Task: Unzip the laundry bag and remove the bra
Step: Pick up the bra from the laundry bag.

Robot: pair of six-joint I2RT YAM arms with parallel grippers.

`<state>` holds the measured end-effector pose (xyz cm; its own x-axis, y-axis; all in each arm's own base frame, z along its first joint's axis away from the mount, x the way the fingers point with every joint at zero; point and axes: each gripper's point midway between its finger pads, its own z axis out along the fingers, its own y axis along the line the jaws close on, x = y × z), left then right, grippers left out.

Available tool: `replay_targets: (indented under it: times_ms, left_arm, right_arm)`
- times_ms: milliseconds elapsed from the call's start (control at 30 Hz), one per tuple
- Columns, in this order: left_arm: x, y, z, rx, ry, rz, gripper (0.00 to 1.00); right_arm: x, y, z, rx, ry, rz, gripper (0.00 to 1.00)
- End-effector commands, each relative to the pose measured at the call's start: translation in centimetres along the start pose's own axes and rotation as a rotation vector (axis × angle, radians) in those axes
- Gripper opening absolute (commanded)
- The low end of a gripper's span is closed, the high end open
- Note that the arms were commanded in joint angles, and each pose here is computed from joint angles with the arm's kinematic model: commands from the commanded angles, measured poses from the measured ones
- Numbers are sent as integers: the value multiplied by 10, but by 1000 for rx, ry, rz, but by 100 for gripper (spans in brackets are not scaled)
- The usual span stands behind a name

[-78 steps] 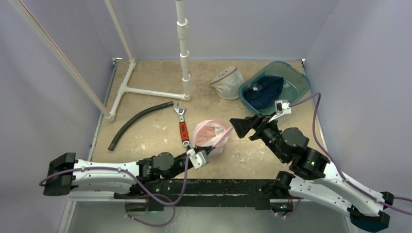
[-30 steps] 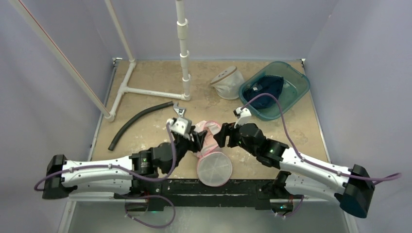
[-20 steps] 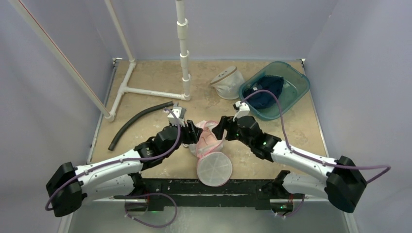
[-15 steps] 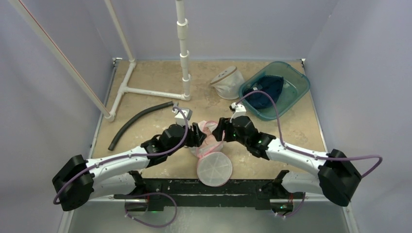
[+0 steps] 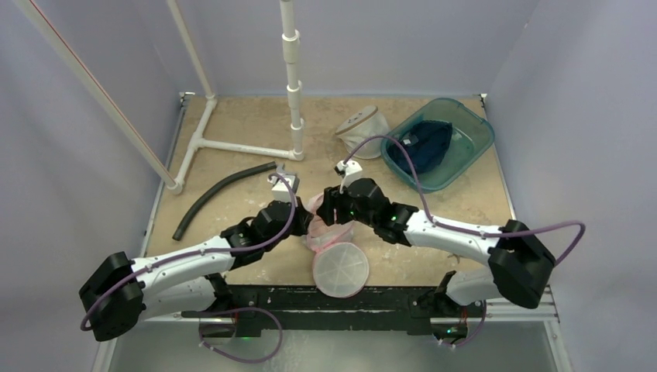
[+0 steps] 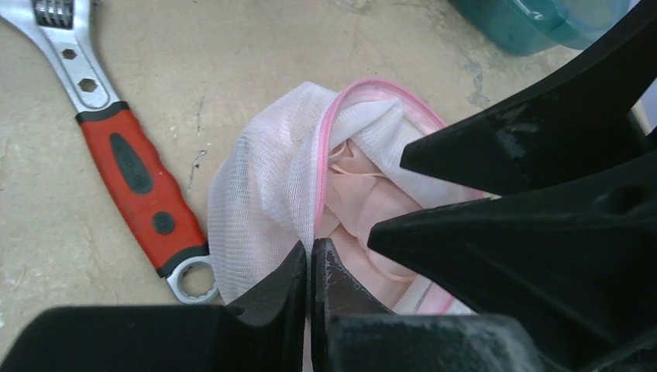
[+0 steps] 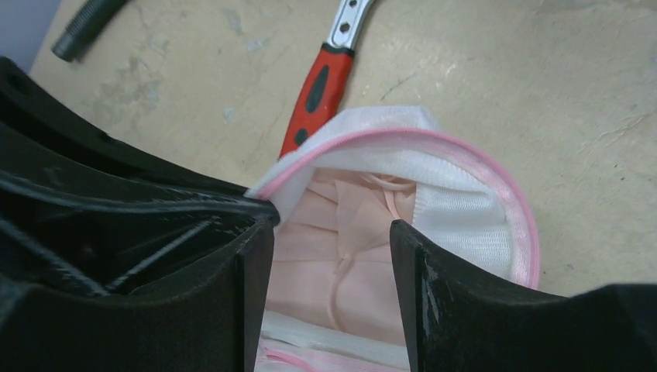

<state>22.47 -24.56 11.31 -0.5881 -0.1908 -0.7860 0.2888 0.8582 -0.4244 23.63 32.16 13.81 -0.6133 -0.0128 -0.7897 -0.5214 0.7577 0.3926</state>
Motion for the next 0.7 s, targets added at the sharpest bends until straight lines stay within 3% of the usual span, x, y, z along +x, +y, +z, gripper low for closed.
replay_targets:
  times_ms: [0,500,667]
  left_arm:
    - [-14,14,-5,-69,-66,-13,0]
    - [-26,7,-8,-45,-99,-3,0]
    - [-26,4,-9,-29,-99,-5,0]
  right_arm:
    - [-2,12,9,-29,14,-37,61]
    - [37,-21,44,154,150,-84,71]
    - [46,-26,46,175,176,-98,60]
